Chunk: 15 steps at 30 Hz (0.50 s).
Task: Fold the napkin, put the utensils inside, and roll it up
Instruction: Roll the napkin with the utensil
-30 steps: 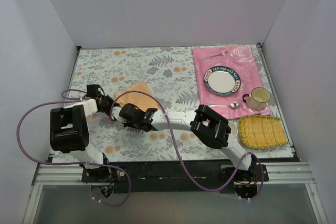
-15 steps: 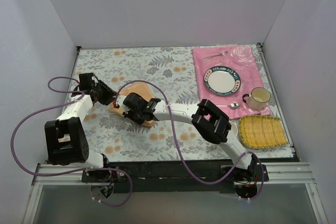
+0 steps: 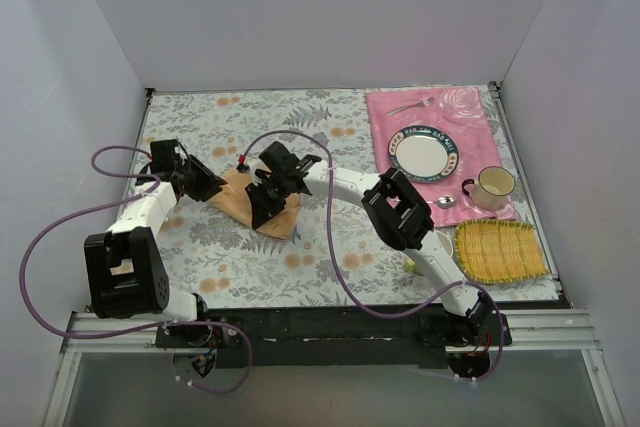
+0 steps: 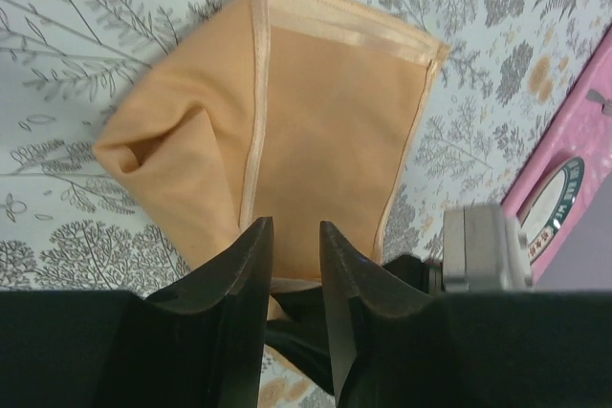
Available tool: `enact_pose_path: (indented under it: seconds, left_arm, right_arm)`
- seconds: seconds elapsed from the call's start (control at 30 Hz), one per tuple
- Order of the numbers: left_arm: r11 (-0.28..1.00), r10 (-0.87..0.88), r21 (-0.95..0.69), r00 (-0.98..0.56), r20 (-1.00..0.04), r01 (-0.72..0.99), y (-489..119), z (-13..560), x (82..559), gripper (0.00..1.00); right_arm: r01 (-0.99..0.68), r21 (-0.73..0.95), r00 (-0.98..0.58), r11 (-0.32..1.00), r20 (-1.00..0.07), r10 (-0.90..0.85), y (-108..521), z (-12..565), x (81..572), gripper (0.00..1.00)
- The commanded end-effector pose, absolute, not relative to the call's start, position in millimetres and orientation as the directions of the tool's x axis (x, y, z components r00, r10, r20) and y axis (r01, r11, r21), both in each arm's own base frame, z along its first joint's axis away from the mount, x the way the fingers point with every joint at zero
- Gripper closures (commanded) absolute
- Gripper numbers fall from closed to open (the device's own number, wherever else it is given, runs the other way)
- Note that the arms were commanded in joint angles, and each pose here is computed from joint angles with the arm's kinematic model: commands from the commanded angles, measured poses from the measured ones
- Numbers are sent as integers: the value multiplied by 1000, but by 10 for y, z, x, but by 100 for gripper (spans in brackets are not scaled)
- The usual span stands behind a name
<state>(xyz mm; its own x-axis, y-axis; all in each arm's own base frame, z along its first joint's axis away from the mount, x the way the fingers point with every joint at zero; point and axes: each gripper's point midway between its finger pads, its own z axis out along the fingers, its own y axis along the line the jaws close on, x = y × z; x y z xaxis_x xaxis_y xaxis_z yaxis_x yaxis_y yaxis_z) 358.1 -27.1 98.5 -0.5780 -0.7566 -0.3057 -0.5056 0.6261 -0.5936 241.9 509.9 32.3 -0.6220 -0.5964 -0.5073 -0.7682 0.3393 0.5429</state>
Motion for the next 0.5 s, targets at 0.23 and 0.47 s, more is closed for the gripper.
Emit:
enact_pose_path:
  seconds: [0.23,0.47]
  left_arm:
    - [636,-688,-674,-671,-276,-375,-668,1025,3292,83]
    - [598,-696,-702,-685,-215,-388,-810,844,3157,87]
  right_arm:
    - [-287,877,-862,385,-61,-503,4910,-27,2072,99]
    - [-110,936,-918,333,33,-395,4971,79,2122,99]
